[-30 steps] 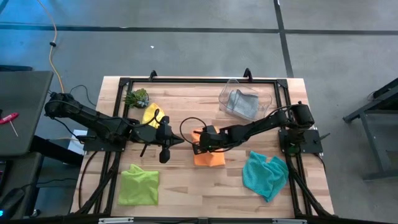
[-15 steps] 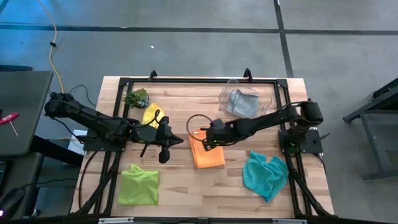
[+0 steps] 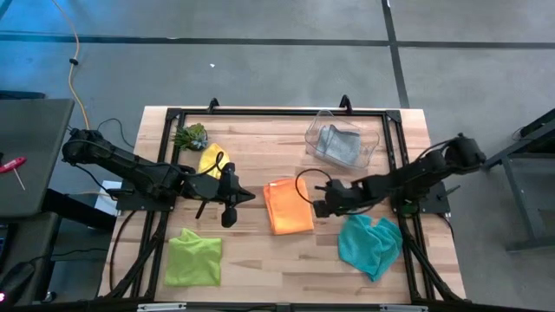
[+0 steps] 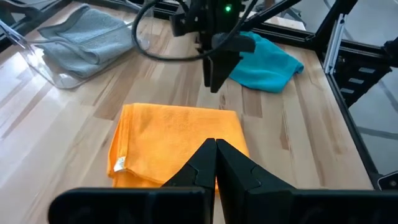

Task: Fold microfiber towels
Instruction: Put the orange microfiber towel into the transparent bin

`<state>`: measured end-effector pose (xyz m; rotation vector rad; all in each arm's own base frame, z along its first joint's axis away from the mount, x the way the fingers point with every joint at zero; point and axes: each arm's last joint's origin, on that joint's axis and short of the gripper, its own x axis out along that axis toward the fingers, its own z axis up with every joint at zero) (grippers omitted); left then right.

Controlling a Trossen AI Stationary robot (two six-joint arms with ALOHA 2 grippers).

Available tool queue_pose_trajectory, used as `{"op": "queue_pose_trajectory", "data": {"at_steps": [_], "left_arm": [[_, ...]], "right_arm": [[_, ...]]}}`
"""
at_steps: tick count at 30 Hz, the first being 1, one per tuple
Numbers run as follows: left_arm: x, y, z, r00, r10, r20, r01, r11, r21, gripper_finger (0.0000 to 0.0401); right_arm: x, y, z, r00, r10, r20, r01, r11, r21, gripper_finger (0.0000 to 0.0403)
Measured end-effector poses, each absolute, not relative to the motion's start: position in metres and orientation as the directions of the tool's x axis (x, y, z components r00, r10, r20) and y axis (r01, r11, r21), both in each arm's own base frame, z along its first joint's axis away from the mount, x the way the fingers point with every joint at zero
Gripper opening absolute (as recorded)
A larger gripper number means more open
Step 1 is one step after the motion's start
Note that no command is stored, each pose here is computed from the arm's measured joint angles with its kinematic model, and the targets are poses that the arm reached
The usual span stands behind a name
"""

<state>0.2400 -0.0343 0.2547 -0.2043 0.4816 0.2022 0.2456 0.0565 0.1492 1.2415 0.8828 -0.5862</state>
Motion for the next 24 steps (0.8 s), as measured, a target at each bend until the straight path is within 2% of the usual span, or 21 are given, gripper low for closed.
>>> {"op": "queue_pose_trajectory", "data": {"at_steps": [5,11,17,24], "left_arm": [[0.24,-0.034,0.255,0.867,0.144,-0.477,-0.241,0.959,-0.148,0.0],[0.24,-0.034,0.255,0.867,0.144,-0.477,-0.245,0.957,-0.157,0.0],[0.24,-0.034,0.255,0.867,0.144,-0.477,-0.273,0.938,-0.212,0.0],[0.24,-0.034,0.254,0.863,0.158,-0.48,-0.286,0.935,-0.208,0.0]], "right_arm": [[0.244,0.055,0.148,0.602,0.085,-0.794,0.742,0.307,0.596,0.0216],[0.253,0.043,0.156,0.626,0.066,-0.777,0.694,0.405,0.595,0.0264],[0.26,0.034,0.142,0.59,0.131,-0.797,0.722,0.357,0.593,0.0304],[0.276,0.036,0.123,0.621,0.164,-0.767,0.706,0.308,0.638,0.0307]]}}
